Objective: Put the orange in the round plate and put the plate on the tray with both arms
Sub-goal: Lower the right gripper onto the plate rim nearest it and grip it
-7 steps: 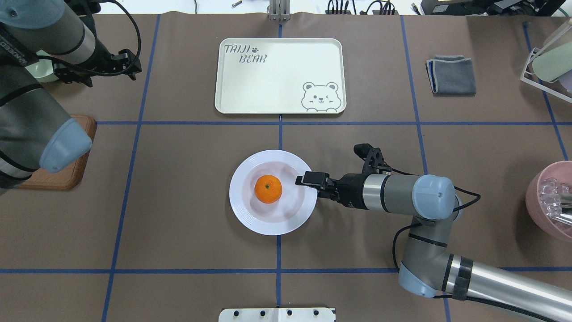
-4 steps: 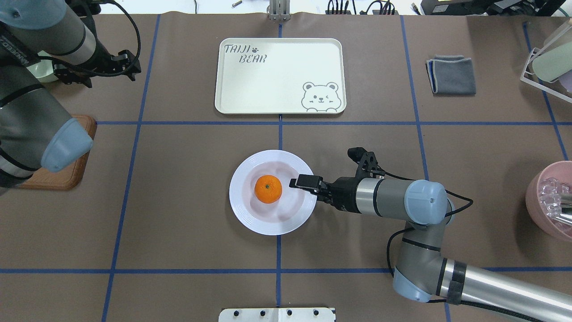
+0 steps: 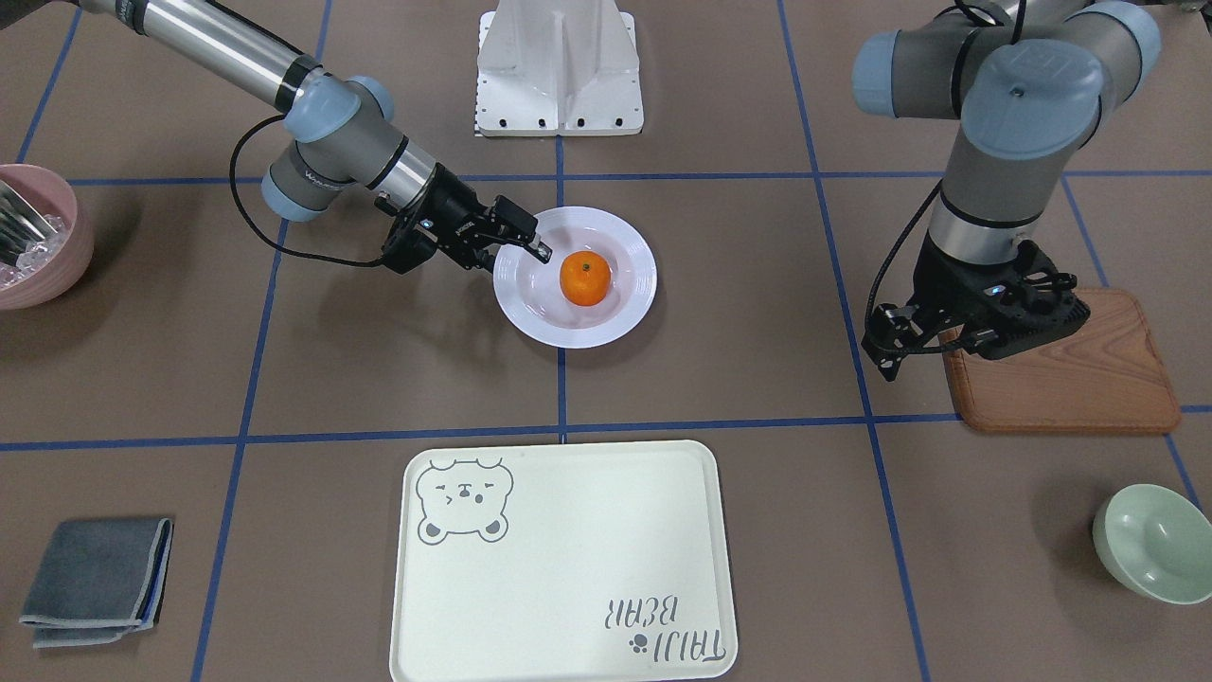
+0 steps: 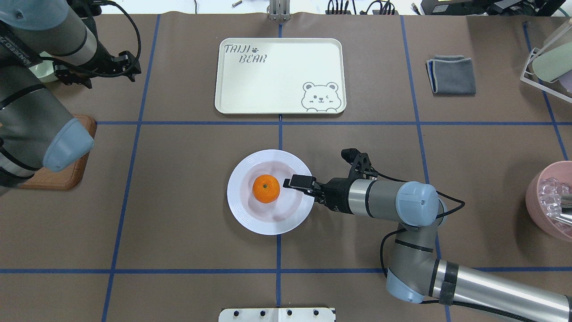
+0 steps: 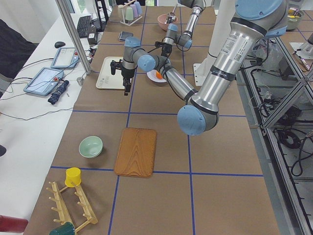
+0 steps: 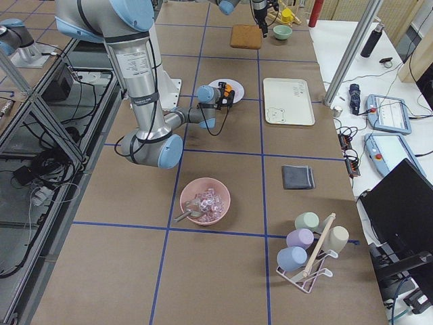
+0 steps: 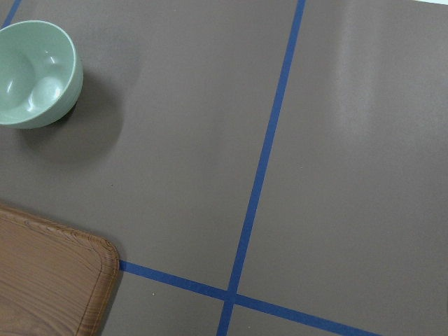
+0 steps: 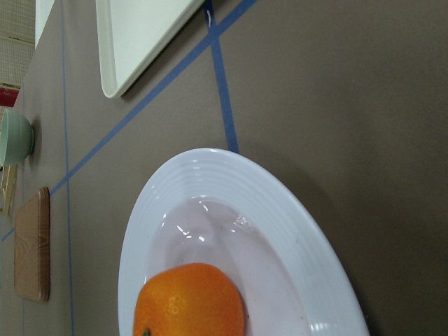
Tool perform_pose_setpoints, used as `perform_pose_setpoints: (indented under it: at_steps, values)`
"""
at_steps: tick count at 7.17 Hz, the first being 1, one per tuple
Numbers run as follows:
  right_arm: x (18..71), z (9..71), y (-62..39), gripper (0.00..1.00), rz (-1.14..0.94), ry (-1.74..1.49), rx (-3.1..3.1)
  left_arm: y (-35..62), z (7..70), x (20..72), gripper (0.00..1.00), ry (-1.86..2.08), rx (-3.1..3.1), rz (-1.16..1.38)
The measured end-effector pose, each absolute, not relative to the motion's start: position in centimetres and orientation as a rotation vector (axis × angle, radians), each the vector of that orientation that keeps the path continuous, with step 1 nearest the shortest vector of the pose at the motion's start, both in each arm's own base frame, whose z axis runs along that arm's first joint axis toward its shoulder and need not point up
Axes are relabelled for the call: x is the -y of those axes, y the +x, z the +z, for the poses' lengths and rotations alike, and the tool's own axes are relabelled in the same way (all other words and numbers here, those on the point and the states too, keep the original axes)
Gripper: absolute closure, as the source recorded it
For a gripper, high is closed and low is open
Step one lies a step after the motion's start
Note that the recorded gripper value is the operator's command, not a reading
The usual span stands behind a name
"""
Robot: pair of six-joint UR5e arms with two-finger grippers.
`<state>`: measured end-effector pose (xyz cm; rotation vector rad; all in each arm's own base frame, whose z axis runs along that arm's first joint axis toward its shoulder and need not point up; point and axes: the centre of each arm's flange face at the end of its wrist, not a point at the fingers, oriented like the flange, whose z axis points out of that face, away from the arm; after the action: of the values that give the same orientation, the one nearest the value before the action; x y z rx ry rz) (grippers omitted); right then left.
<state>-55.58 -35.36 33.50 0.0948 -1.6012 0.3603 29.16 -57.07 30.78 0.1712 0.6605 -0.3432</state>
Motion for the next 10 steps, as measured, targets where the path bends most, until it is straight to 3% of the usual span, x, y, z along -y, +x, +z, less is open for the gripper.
perform_pose_setpoints:
  at_steps: [10]
  values:
    - [35.9,33.3,-57.1,0.00,0.373,0.087,1.592,29.5,31.4,57.3,0.01,0.162,-0.651,-0.344]
